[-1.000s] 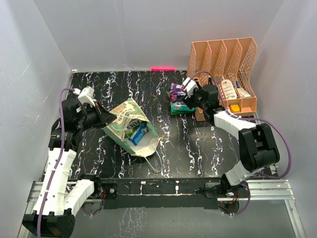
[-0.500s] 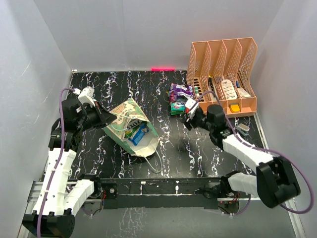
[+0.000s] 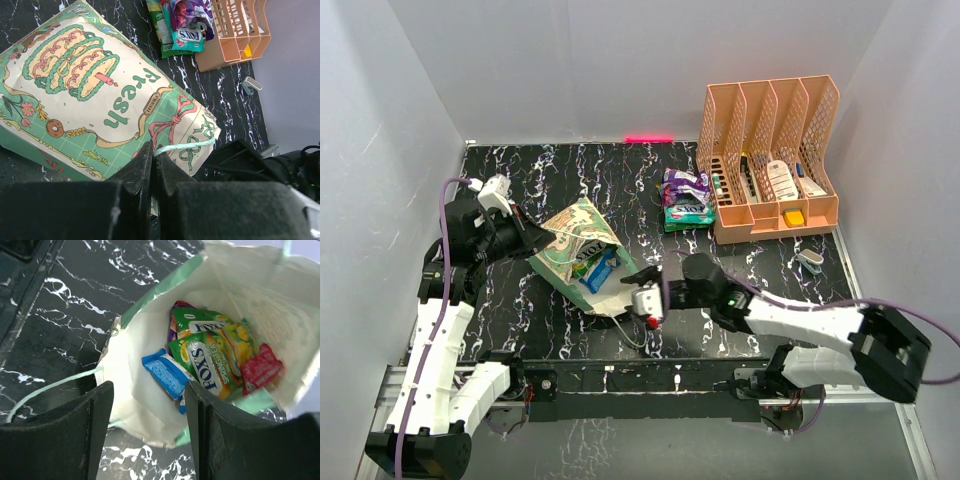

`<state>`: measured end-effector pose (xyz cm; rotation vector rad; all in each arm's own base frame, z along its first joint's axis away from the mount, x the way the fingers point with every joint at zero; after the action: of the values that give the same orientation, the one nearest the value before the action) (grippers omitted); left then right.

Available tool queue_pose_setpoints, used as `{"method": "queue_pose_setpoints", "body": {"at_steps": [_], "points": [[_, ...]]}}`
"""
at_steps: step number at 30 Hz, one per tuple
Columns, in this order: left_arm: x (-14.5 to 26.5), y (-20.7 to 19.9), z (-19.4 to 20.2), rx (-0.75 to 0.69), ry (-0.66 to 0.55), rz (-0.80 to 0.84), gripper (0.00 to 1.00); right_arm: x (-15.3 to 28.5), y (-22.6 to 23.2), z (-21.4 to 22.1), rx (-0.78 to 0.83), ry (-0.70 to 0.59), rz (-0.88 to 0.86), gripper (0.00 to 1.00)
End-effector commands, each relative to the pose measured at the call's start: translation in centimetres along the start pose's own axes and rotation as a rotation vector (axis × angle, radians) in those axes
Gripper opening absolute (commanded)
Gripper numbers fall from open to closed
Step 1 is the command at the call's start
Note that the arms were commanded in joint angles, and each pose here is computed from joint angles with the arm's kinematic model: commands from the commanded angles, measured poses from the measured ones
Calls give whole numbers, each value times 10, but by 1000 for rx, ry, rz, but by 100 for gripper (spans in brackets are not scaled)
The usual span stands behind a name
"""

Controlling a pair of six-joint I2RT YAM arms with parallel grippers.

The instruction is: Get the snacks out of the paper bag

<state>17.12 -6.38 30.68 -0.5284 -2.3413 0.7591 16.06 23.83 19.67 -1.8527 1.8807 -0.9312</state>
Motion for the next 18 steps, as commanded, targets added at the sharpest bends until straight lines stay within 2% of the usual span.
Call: {"method": "queue_pose_setpoints", "body": {"at_steps": [1,6,13,18], "points": [[4,-4,1,-11,-3,28,0,-35,-23,-7,206,80,-10,61],[4,-4,1,-7,1,36,0,-73,-37,11,210,234,122,56],[3,-4,1,-12,11,45,0,-118,-51,41,232,292,282,56],[5,-6,0,-19,9,54,0,-141,-60,60,229,276,360,62]]}}
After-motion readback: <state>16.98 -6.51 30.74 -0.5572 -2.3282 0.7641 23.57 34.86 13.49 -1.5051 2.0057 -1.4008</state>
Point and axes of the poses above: each gripper's point midway between its finger pads, its own x axis back along the fingers, its own y axis along the line the jaws close on, z = x × y, the point moved 10 cm from there along x, back along the fingers, and after that the axes turned 4 degrees about x, right-handed, at the moved point
